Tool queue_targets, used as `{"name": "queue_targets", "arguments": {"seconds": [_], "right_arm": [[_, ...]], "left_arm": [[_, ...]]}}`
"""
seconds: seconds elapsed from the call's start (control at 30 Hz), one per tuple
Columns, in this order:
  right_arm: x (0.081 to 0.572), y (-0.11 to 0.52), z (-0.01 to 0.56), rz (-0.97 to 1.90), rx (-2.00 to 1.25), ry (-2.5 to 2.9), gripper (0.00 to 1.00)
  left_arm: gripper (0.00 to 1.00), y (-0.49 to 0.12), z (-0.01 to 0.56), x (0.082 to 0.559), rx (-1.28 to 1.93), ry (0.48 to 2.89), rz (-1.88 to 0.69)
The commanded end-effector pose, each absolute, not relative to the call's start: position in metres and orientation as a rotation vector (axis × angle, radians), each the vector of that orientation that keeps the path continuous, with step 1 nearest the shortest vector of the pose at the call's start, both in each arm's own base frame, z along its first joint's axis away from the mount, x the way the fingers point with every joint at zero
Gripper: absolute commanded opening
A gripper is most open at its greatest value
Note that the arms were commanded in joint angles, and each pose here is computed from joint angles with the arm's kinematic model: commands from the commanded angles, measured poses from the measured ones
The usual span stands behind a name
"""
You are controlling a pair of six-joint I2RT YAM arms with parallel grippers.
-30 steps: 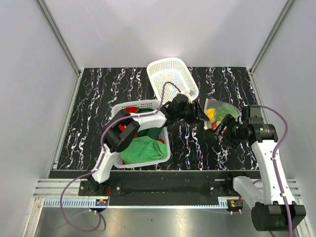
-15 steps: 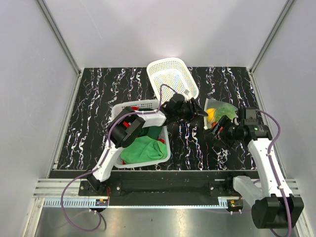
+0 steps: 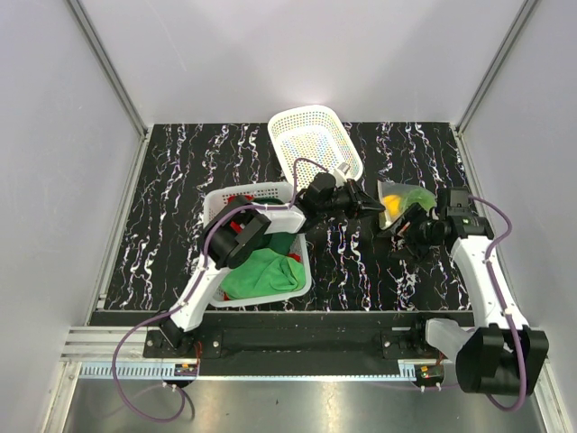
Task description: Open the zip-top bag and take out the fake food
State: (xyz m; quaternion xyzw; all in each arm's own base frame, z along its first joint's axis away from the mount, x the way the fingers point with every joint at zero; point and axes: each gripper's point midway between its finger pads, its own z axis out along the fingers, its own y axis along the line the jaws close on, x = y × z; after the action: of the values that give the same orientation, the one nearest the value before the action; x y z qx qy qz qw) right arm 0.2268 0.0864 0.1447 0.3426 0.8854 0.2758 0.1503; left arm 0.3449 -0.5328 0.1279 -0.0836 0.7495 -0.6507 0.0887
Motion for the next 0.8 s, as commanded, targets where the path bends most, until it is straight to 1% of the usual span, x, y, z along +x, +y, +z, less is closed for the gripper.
{"name": "queue_targets", "arguments": {"seconds": [0.0, 0.07, 0.17, 0.27, 0.37, 0.43, 0.47, 0.5, 0.53, 0.57, 0.67, 0.77], "right_arm": [[0.249, 0.075, 0.154, 0.808, 1.019, 2.481, 0.73], [0.251, 0.066, 0.152, 0.807, 1.074, 2.463, 0.75], [0.255, 0.052, 0.151, 0.837, 1.185, 2.407, 0.77], [0.262, 0.048, 0.153, 0.925, 1.286, 2.338, 0.77], [0.269, 0.05, 0.157, 0.988, 1.339, 2.285, 0.77], [0.269, 0.054, 0.151, 1.028, 1.367, 2.281, 0.77], [0.271, 0.055, 0.151, 1.043, 1.37, 2.274, 0.76], [0.27, 0.057, 0.15, 1.063, 1.365, 2.279, 0.76], [0.27, 0.057, 0.149, 1.066, 1.361, 2.281, 0.76], [0.27, 0.057, 0.15, 1.064, 1.338, 2.286, 0.77], [0.267, 0.056, 0.151, 1.038, 1.301, 2.288, 0.78], [0.264, 0.054, 0.148, 1.007, 1.29, 2.292, 0.78]], "left_arm": [[0.06, -0.54, 0.167, 0.341, -0.132, 2.118, -2.07], [0.0, -0.54, 0.172, 0.339, -0.112, 2.126, -2.061], [0.0, -0.537, 0.174, 0.338, -0.105, 2.142, -2.032], [0.0, -0.533, 0.174, 0.336, -0.124, 2.157, -2.011], [0.0, -0.529, 0.181, 0.332, -0.145, 2.154, -2.018], [0.0, -0.521, 0.176, 0.326, -0.149, 2.215, -1.976], [0.22, -0.518, 0.173, 0.324, -0.145, 2.246, -1.942], [0.39, -0.516, 0.169, 0.323, -0.138, 2.269, -1.906], [0.54, -0.512, 0.164, 0.322, -0.125, 2.301, -1.853], [0.64, -0.51, 0.159, 0.323, -0.135, 2.316, -1.831], [0.69, -0.512, 0.141, 0.324, -0.191, 2.366, -1.824], [0.67, -0.517, 0.129, 0.328, -0.229, 2.377, -1.834]]}}
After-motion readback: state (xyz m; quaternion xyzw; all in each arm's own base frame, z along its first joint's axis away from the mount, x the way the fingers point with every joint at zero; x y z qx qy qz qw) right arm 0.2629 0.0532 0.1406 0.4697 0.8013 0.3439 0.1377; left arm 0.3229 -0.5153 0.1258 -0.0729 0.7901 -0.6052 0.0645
